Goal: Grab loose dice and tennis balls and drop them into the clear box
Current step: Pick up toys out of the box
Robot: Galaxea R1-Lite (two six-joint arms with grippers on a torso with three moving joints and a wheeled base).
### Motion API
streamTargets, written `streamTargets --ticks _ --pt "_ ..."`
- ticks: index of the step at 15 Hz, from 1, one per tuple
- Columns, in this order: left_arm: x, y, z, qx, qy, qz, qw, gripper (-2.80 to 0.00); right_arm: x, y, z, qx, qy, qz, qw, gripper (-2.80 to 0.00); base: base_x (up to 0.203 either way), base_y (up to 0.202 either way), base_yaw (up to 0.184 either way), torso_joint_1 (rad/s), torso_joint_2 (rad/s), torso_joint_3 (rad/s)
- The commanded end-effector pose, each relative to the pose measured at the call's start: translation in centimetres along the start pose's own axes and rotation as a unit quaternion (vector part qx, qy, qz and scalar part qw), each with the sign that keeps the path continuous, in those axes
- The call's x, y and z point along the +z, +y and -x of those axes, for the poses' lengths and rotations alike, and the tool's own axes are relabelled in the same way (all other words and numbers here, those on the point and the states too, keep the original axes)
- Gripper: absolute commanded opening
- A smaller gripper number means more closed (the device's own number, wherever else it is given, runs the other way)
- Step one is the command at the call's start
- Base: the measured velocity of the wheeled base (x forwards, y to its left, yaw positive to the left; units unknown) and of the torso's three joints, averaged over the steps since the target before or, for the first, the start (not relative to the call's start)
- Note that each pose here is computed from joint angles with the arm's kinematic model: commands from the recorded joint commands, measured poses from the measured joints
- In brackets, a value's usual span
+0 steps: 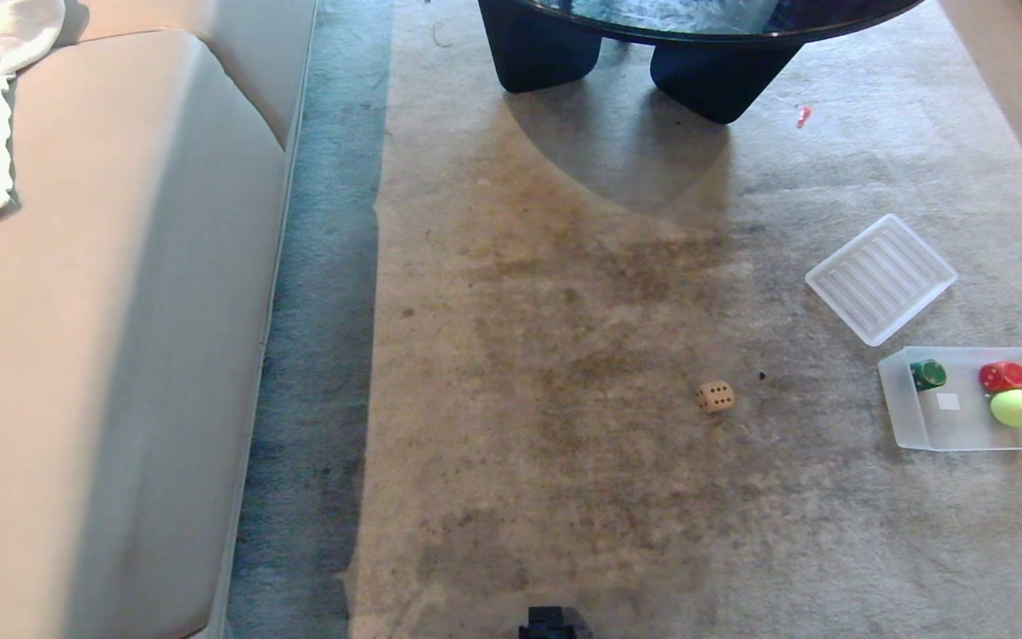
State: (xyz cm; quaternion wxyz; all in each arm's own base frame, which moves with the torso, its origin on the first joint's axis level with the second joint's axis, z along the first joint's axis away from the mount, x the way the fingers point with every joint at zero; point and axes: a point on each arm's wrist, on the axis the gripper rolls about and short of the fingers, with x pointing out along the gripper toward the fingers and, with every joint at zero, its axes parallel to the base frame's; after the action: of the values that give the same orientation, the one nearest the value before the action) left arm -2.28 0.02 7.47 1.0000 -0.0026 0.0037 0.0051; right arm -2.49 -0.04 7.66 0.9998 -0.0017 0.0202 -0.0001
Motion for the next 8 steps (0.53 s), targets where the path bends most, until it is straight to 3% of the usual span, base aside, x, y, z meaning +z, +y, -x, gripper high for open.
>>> streamTargets --ticks 1,3,5,8 --pt "0.0 0.0 0.0 0.0 0.001 0.0 1.0 -2.8 2.2 0.0 0.7 0.0 -0.019 -0.002 1.0 -2.8 0.0 0.0 0.0 0.0 0.0 0.0" --pt "0.0 0.0 0.0 0.0 0.0 0.0 1.0 -2.8 4.1 0.0 1.1 0.001 0.008 -0.003 1.0 -2.8 0.0 0.0 0.0 0.0 0.0 0.0" --pt "0.0 0.0 0.0 0.0 0.001 0.0 1.0 -2.8 7.9 0.0 1.4 0.002 0.023 -0.005 1.0 -2.8 0.0 0.0 0.0 0.0 0.0 0.0" --pt "0.0 0.0 0.0 0.0 0.0 0.0 1.0 -2.8 11.5 0.0 -3.4 0.002 0.134 -0.014 0.991 -2.8 0.0 0.0 0.0 0.0 0.0 0.0"
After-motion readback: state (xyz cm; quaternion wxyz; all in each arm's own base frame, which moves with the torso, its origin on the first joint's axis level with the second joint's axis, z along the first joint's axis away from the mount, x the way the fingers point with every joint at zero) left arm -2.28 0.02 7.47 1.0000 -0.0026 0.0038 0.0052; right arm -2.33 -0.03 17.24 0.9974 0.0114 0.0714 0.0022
